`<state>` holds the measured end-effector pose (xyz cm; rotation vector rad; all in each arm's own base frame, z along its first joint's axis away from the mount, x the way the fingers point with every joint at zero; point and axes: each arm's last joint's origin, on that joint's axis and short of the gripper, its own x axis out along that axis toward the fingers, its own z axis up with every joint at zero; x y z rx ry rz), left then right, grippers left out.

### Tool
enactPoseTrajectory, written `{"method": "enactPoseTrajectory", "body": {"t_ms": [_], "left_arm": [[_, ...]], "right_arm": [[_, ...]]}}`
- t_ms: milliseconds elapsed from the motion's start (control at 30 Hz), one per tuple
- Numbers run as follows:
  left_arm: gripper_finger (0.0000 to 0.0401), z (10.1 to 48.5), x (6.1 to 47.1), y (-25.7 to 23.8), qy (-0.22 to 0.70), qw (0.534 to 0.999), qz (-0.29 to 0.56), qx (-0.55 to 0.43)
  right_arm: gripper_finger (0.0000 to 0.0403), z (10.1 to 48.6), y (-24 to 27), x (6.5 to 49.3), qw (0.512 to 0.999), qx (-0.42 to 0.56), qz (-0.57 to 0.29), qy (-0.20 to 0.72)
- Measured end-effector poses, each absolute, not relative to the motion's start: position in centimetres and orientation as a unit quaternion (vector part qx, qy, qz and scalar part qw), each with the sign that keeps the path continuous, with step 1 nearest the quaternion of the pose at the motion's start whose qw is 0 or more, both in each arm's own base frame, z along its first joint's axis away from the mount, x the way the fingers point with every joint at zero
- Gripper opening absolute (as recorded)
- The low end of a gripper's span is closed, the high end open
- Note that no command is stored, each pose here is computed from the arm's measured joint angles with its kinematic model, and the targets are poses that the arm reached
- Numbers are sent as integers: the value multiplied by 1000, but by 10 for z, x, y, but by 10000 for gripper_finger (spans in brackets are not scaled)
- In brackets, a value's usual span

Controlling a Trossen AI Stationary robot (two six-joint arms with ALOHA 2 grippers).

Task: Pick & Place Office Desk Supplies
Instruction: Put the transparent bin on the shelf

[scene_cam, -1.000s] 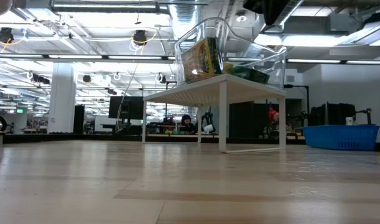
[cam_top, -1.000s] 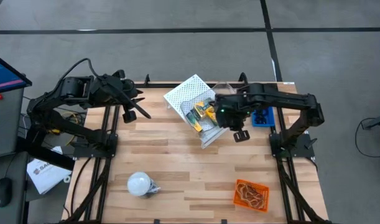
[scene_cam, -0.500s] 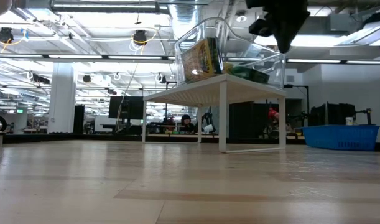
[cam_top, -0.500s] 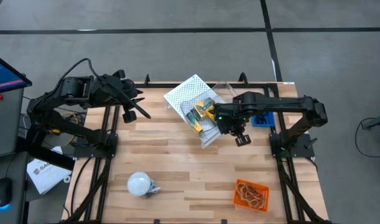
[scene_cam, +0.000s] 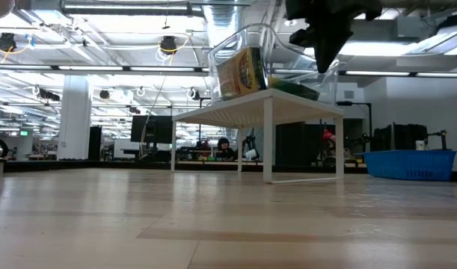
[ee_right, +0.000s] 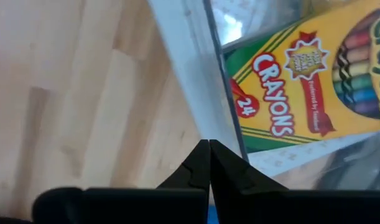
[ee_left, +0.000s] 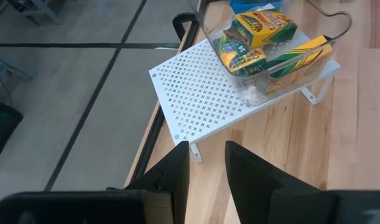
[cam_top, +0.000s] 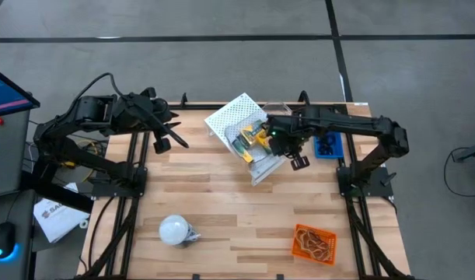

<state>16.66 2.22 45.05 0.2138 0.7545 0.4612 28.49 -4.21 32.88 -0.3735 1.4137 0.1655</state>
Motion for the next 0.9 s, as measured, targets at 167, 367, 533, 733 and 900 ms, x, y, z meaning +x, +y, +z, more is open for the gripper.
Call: {"method": "enactPoseTrajectory", "body": {"t_ms": [167, 367, 533, 733, 900], "left_arm": [[92, 451, 167, 22, 364, 898, 223, 103], [92, 451, 167, 22, 364, 898, 223, 103], [92, 451, 167, 22, 364, 898, 223, 103], [92, 451, 167, 22, 364, 898, 223, 103], [92, 451, 167, 22, 364, 899, 224, 101]], "right_arm": [[0, 330, -46, 289, 749, -197, 63, 629], [0, 331, -47, 295, 761, -222, 66, 606], [0, 333, -55, 298, 772, -229, 55, 590], [0, 336, -71, 303, 792, -239, 27, 561], [0, 328, -81, 314, 784, -244, 31, 569]]}}
